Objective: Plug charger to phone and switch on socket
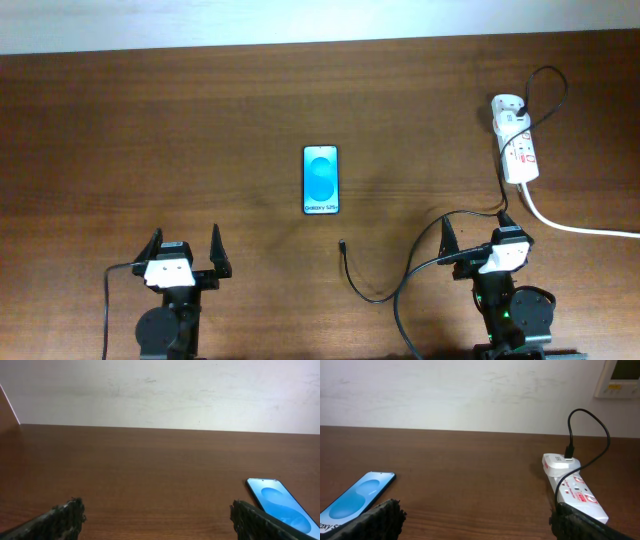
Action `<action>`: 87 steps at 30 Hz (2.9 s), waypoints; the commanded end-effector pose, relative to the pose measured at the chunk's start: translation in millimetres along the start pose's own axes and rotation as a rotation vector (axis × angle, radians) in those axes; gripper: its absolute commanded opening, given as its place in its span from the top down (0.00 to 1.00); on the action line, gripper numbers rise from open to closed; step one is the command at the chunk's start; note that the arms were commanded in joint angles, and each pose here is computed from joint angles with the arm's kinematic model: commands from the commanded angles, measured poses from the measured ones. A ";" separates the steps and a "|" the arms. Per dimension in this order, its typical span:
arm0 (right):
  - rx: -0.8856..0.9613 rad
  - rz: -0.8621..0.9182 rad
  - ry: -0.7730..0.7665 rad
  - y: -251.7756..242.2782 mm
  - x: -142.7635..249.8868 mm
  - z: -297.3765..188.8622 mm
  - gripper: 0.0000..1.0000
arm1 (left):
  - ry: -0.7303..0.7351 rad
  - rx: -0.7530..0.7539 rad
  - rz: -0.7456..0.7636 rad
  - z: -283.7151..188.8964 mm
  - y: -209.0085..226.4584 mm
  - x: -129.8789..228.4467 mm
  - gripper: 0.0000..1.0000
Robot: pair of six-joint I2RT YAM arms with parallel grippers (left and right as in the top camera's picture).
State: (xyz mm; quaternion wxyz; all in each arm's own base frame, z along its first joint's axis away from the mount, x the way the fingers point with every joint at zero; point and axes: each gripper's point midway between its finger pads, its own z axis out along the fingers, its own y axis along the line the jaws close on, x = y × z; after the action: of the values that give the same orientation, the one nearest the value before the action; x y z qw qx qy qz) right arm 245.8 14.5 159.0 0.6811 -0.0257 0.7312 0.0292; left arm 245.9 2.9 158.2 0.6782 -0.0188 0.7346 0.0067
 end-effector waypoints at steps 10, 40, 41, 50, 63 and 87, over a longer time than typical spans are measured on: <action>0.005 0.002 0.003 -0.4 2.2 -0.1 0.02 | -0.003 -0.003 0.014 0.1 1.1 1.0 0.01; 0.005 0.002 0.003 -0.4 2.2 -0.1 0.01 | -0.778 0.199 0.027 -81.5 -31.4 -192.5 0.01; 0.005 0.002 0.003 -0.4 2.2 -0.1 0.02 | -0.748 0.210 0.031 -79.4 -33.6 -195.6 0.01; 0.005 0.002 0.003 -0.4 2.2 -0.1 0.02 | -0.127 0.556 0.064 -13.0 -96.3 -234.9 0.01; 0.005 0.002 0.003 -0.4 2.2 -0.1 0.02 | 0.719 0.334 0.061 92.4 -115.4 -147.0 0.01; 0.005 0.002 0.003 -0.4 2.2 -0.1 0.02 | 1.418 0.167 0.227 93.3 -146.7 -41.3 0.01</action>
State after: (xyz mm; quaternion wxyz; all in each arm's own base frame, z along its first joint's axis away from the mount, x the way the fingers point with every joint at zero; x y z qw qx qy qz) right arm 245.8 13.8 159.4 0.6817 -0.0244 0.7307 0.0278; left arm 335.6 -141.1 204.5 0.0333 0.1261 0.9914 -0.0099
